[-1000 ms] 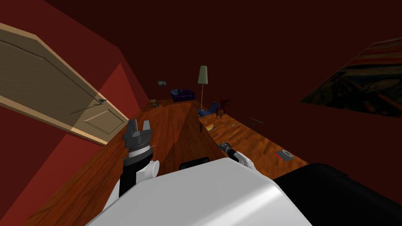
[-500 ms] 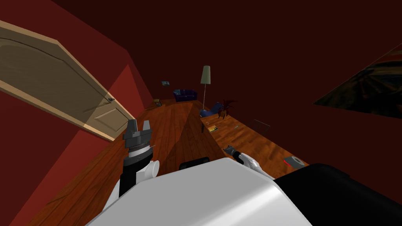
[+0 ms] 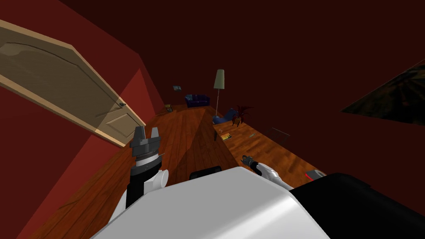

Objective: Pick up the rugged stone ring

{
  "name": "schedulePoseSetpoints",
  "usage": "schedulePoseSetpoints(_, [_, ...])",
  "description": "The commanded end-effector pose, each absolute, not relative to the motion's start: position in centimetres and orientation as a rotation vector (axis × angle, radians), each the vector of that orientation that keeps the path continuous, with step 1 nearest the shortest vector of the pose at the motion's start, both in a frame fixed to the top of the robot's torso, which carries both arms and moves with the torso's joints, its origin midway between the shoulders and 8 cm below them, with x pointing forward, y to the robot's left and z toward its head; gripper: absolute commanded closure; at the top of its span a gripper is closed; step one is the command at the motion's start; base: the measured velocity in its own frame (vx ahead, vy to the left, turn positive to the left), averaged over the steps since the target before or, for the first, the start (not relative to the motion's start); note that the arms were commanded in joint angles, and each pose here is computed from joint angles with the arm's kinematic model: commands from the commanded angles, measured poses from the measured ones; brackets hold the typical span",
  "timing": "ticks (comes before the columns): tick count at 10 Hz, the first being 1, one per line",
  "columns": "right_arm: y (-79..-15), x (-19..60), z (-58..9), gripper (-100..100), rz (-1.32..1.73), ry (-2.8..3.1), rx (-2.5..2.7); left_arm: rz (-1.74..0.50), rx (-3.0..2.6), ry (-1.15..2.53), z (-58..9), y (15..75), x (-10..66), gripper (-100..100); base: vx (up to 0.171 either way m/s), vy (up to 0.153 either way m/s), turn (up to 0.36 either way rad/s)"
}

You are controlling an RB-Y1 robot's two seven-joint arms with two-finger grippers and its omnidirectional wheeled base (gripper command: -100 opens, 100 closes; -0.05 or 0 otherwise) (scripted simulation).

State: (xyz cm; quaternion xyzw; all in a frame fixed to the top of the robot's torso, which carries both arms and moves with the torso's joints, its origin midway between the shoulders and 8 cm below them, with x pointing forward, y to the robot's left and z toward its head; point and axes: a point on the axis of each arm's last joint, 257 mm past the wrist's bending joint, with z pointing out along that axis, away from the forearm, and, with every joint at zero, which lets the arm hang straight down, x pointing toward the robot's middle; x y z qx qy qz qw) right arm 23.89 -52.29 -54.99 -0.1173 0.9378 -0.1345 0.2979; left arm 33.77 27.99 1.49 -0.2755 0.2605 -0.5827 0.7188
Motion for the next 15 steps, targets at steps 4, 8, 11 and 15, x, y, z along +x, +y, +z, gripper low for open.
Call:
schedulePoseSetpoints(4, [-58.1, 20.5, -55.2, -100, -0.536, 2.576, -0.418, -1.289, -0.609, 0.576, 1.5, 28.0, 33.8, 0, 0.024, 0.009, 0.054])
schedulePoseSetpoints(8, [-57.8, 22.6, -55.7, -100, -0.528, 2.579, -0.322, -1.289, -0.609, 0.576, 1.5, 28.0, 33.8, 0, -0.049, -0.028, 0.143])
schedulePoseSetpoints(11, [-58.2, 23.2, -56.2, -100, -0.551, 2.600, -0.238, -1.289, -0.609, 0.576, 1.5, 28.0, 33.8, 0, -0.161, -0.072, 0.216])
schedulePoseSetpoints(15, [-58.4, 24.6, -56.8, -100, -0.577, 2.617, -0.120, -1.289, -0.609, 0.576, 1.5, 28.0, 33.8, 0, -0.147, -0.047, 0.231])
